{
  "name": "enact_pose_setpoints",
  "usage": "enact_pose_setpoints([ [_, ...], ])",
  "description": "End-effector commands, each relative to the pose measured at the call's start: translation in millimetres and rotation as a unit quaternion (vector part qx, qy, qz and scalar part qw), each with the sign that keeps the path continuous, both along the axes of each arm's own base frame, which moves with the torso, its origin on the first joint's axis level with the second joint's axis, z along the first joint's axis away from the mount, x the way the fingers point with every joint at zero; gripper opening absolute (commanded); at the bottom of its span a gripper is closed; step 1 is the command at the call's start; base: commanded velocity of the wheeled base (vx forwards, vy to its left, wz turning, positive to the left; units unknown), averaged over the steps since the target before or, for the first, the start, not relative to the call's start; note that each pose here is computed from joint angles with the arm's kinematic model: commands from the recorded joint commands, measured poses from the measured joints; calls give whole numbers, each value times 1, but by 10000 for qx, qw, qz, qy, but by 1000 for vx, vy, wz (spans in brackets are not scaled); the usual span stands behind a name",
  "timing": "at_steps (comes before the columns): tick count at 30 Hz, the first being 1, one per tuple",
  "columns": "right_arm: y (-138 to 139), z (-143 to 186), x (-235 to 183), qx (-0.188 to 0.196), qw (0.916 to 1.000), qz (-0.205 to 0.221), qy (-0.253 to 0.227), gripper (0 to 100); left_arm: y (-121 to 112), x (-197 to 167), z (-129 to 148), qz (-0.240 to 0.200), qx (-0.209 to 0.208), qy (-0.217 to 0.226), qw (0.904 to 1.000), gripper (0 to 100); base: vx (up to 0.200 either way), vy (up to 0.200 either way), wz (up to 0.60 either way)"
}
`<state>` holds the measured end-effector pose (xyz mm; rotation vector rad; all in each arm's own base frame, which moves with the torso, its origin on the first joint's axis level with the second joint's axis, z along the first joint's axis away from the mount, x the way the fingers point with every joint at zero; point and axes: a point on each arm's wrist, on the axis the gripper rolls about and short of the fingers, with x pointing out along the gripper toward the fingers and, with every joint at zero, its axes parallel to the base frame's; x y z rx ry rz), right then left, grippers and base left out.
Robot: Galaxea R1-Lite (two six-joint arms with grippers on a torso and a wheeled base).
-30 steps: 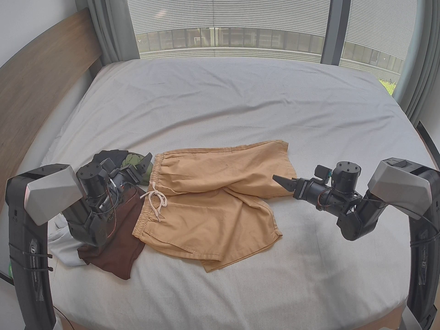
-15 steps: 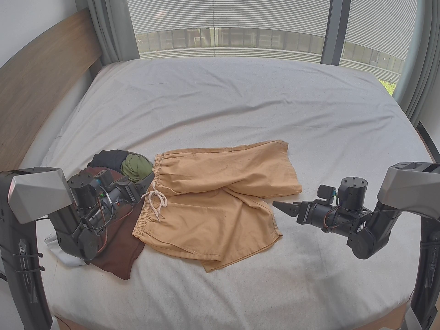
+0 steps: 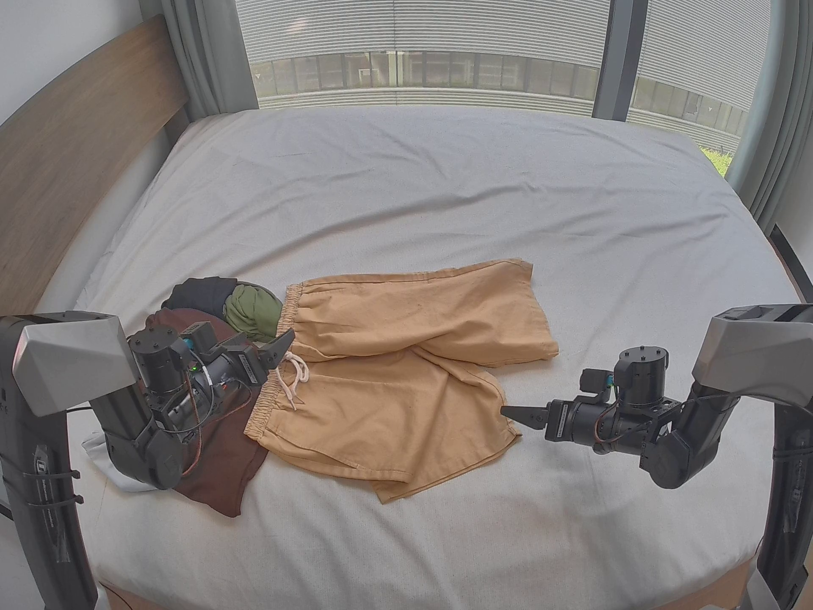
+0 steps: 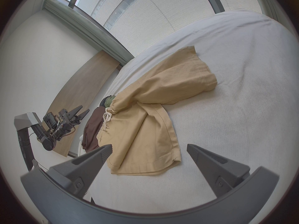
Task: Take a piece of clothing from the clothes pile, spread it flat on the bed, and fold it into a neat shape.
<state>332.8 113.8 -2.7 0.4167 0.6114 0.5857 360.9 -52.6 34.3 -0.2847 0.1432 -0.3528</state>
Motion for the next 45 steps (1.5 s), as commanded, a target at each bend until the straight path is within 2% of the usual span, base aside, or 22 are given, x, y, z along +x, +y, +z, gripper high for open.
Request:
enact_pose_setpoints([
  [1, 0, -15, 0, -64, 9997, 2, 231, 100, -4, -1, -5, -57, 57, 54, 10000, 100, 0, 0, 0],
  [14, 12, -42, -4, -206, 9970, 153, 725, 100, -6, -1, -9, -95, 136, 78, 9998, 100, 0, 0, 0],
  [26, 37, -55, 0, 182, 9940, 161, 1067, 100, -7, 0, -9, -118, 127, 74, 9998, 100, 0, 0, 0],
  [38, 51, -58, 6, 458, 9928, 146, 1097, 100, -8, 0, -9, -125, 127, 73, 9998, 100, 0, 0, 0],
  [45, 52, -67, 11, 414, 9945, -45, 960, 100, -8, 0, -9, -125, 126, 66, 9998, 100, 0, 0, 0],
])
